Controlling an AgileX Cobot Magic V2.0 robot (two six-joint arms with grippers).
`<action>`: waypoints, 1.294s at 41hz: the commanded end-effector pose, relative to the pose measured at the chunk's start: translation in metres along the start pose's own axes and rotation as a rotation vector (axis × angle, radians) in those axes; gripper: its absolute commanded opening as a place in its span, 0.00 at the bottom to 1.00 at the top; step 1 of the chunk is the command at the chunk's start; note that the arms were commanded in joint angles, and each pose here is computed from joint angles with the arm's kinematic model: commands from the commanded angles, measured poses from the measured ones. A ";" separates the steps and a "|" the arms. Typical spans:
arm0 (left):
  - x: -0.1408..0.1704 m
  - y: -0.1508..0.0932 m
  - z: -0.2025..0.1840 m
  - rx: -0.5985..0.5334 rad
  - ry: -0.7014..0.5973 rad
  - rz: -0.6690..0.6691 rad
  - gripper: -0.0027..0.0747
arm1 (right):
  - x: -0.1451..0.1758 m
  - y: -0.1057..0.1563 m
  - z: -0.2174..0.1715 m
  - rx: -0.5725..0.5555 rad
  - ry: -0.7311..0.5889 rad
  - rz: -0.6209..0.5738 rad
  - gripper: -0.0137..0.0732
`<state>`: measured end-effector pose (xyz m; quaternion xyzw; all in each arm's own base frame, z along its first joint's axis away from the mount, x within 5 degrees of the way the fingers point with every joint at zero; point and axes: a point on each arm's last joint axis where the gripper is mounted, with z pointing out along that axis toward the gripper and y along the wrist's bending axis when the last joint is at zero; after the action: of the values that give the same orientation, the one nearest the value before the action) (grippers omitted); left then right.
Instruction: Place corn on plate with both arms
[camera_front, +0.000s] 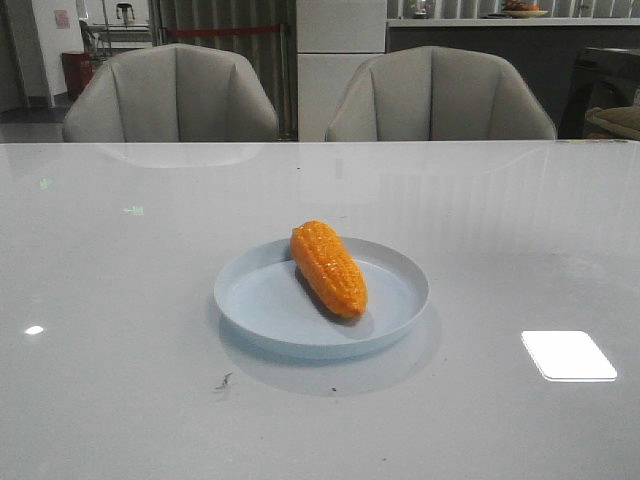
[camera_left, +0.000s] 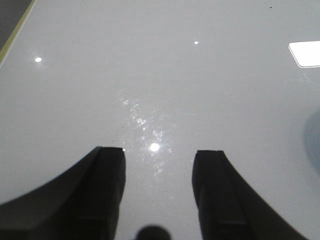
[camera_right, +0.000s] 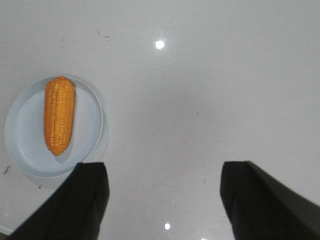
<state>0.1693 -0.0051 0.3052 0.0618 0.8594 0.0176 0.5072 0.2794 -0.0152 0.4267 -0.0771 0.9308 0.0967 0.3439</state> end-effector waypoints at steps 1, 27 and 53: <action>-0.017 0.002 -0.007 -0.012 -0.113 -0.016 0.53 | 0.009 0.010 -0.029 0.041 -0.183 -0.025 0.81; -0.017 0.002 -0.007 -0.012 -0.113 -0.016 0.53 | 0.165 0.040 -0.008 0.114 -0.372 -0.038 0.81; -0.017 0.002 -0.007 -0.012 -0.113 -0.016 0.53 | 0.170 0.042 -0.007 0.090 -0.316 -0.040 0.81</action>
<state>0.1693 -0.0051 0.3052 0.0618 0.8594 0.0176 0.5072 0.1360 0.0119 0.3114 -0.0673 0.8867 0.0642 0.4529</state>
